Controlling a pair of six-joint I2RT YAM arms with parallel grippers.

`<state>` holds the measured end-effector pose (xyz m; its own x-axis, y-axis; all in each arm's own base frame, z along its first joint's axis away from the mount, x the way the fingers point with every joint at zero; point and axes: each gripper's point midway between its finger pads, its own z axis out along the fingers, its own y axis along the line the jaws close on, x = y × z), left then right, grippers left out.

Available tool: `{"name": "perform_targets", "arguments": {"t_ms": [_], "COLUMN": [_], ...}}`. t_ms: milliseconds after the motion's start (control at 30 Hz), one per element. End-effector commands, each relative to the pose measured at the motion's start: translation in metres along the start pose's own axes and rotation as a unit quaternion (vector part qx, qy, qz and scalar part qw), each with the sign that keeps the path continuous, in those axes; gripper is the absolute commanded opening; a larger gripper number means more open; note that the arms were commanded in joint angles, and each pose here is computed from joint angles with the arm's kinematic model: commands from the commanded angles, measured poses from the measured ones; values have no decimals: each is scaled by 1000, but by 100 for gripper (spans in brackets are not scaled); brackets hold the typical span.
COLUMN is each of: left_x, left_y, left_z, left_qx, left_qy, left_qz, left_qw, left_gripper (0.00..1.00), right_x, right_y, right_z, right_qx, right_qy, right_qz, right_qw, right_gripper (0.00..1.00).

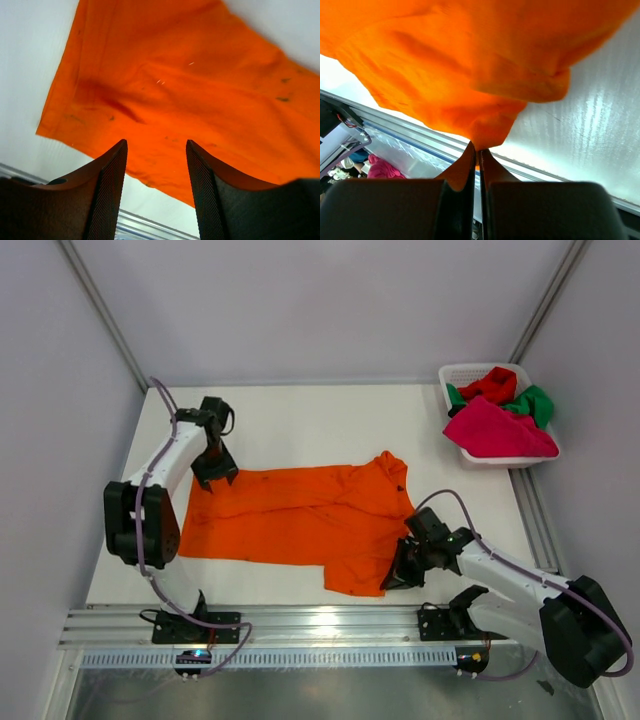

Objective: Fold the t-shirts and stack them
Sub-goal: Grap the side of the flattened tshirt closest away from the robot with both arms

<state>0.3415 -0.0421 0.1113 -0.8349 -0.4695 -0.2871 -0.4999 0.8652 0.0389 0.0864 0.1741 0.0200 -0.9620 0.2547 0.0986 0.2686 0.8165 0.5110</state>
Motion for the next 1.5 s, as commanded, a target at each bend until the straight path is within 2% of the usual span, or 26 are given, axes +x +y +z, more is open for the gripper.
{"name": "perform_targets", "arguments": {"t_ms": [0,67,300,500,867,1100,1467], "left_x": [21,39,72,95,134,145,143], "left_y": [27,38,72,97,145,149,152], "left_z": [-12,-4,-9,-8,-6,8,29], "left_qx": [-32,-50,-72,-111,-159,-172,-223], "left_qy": [-5,4,-29,-44,-82,-76,-77], "left_qz": [-56,-91,-201,-244,-365,-387,-372], "left_qw": [998,995,976,962,914,903,898], "left_gripper": [53,53,53,53,53,54,54], "right_x": [-12,-14,-16,-17,-18,-22,-27], "right_y": [12,14,17,21,25,27,28], "right_z": [-5,-5,-5,-7,-5,-6,-10], "right_qx": [0,-2,-2,-7,-12,-6,-3], "right_qy": [-19,-20,-16,-18,-11,-9,-23], "right_qz": [-25,-28,-33,-39,-51,-68,-77], "right_qw": [1000,999,999,999,999,998,997], "right_gripper": [3,3,3,3,3,3,3]}}
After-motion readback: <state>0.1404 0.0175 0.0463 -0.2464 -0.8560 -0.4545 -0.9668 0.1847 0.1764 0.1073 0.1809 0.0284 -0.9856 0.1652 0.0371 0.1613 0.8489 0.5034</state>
